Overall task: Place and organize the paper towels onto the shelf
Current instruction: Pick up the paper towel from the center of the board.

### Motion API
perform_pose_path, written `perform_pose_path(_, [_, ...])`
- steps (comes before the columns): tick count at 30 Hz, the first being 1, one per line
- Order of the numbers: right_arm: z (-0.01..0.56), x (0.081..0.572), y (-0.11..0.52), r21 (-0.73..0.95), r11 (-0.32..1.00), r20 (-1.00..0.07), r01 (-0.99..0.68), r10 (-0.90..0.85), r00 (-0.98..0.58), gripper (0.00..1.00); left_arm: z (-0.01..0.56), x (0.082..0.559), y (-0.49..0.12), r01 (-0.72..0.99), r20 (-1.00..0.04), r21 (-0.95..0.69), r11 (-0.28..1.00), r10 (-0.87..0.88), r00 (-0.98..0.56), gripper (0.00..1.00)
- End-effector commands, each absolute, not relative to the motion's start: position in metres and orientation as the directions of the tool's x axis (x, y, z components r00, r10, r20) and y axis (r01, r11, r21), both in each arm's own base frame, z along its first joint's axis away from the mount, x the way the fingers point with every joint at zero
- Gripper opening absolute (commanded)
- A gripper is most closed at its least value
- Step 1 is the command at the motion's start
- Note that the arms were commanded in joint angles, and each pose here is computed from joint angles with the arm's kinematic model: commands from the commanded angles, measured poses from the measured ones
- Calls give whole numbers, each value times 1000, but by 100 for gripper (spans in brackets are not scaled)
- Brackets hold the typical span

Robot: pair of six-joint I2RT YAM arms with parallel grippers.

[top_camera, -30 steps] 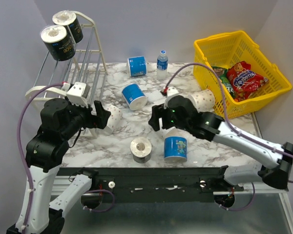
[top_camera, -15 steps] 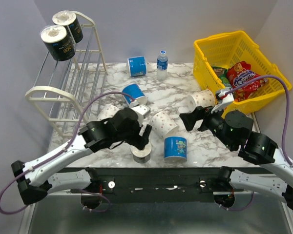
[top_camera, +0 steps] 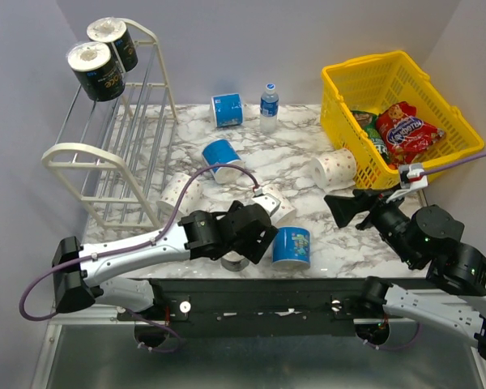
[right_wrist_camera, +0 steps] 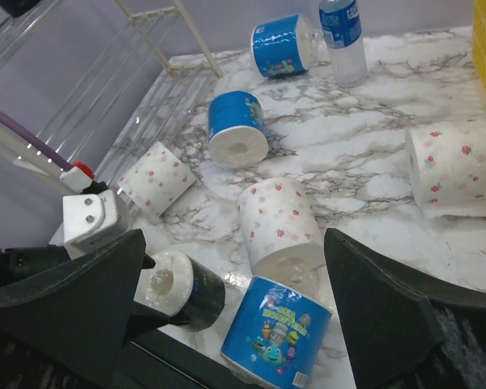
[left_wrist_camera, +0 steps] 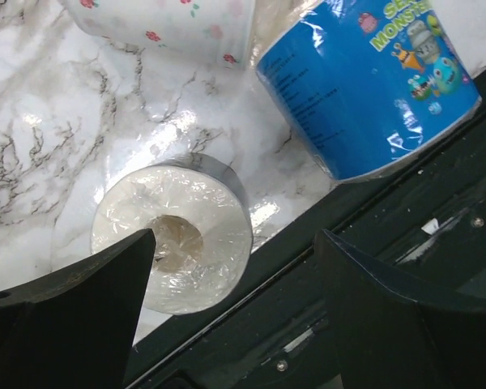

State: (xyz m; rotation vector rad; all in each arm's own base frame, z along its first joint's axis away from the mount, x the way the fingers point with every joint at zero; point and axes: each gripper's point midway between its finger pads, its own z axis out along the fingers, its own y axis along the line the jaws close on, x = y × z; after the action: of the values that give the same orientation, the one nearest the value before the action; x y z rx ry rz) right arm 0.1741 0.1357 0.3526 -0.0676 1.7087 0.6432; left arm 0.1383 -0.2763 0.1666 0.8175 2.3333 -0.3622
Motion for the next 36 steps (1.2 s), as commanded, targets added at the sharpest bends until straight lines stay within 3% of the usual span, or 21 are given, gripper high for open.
perform_pose_path(1, [344,172,126,378,856,-918,-352,297,-264,100,155,153,-269,584,-661,24,811,451,-600,90])
perform_pose_path(15, [340,174,128,372,862,-919,-345,290,-268,100,115,140,-274,581,-601,-22,814,454,-658,81])
perform_pose_path(31, [341,174,124,387,856,-916,-342,313,-252,100,109,139,-267,553,-585,-6,833,446,-677,49])
perform_pose_path(36, [342,171,122,393,851,-914,-348,321,-248,100,116,141,-266,547,-598,-2,837,437,-671,49])
